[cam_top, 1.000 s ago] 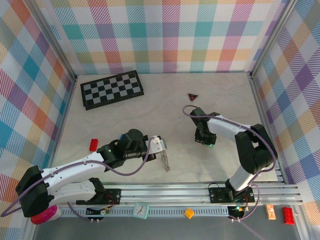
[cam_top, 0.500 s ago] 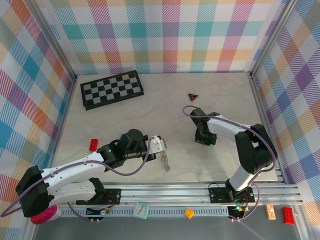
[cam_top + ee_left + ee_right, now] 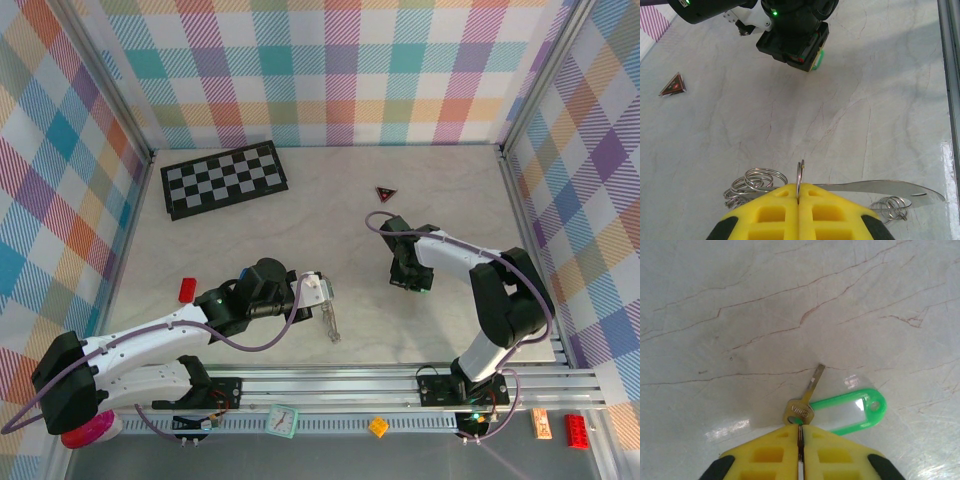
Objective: Put the keys on the keyring
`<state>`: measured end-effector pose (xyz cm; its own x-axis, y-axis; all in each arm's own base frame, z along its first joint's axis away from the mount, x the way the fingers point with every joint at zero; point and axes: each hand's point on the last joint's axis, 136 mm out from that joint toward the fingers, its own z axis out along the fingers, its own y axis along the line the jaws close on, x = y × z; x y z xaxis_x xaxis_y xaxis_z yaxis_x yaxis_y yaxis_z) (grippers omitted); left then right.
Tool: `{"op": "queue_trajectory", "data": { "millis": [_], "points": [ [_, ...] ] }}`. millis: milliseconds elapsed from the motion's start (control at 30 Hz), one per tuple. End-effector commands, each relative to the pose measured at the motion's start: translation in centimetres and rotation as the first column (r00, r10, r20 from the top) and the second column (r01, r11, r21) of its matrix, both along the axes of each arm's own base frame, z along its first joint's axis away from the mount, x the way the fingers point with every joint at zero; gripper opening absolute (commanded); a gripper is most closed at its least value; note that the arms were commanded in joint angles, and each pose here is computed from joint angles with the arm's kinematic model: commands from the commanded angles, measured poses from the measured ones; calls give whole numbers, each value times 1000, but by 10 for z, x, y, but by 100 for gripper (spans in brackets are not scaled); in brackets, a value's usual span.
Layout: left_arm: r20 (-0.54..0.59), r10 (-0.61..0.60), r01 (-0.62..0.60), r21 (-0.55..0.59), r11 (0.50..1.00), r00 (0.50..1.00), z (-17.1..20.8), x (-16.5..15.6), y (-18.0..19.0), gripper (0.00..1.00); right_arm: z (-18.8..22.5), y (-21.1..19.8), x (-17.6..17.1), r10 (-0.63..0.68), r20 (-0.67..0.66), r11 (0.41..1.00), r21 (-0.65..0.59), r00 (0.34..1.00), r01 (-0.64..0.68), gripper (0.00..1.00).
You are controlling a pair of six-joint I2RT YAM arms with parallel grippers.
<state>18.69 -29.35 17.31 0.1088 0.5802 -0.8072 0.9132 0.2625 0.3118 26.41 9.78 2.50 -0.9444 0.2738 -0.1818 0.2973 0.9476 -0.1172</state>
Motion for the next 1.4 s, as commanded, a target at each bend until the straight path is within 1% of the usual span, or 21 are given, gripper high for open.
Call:
{"op": "queue_trajectory", "data": {
  "millis": [0, 200, 367, 933, 1200, 1367],
  "points": [
    [58, 3, 0, -52, 999, 998, 22, 6, -2, 0, -3, -1, -8, 14, -39, 1000, -12, 999, -15, 12],
    [61, 0, 3, -53, 999, 998, 23, 5, -2, 0, -1, -3, -10, 19, -44, 1000, -16, 999, -20, 13],
    [63, 0, 4, -53, 999, 998, 23, 6, -3, 0, -1, -3, -12, 23, -52, 1000, -17, 998, -24, 16],
    [69, -3, 7, -59, 998, 998, 25, 6, -3, 0, -2, -3, -13, 26, -57, 1000, -13, 998, -27, 13],
    [70, -4, 8, -60, 998, 998, 25, 6, -3, 0, -2, -2, -14, 28, -61, 1000, -12, 998, -29, 8],
    [72, -2, 6, -58, 998, 997, 26, 6, -3, 0, 4, 0, -12, 42, -48, 999, 4, 998, -42, 0]
  ]
}}
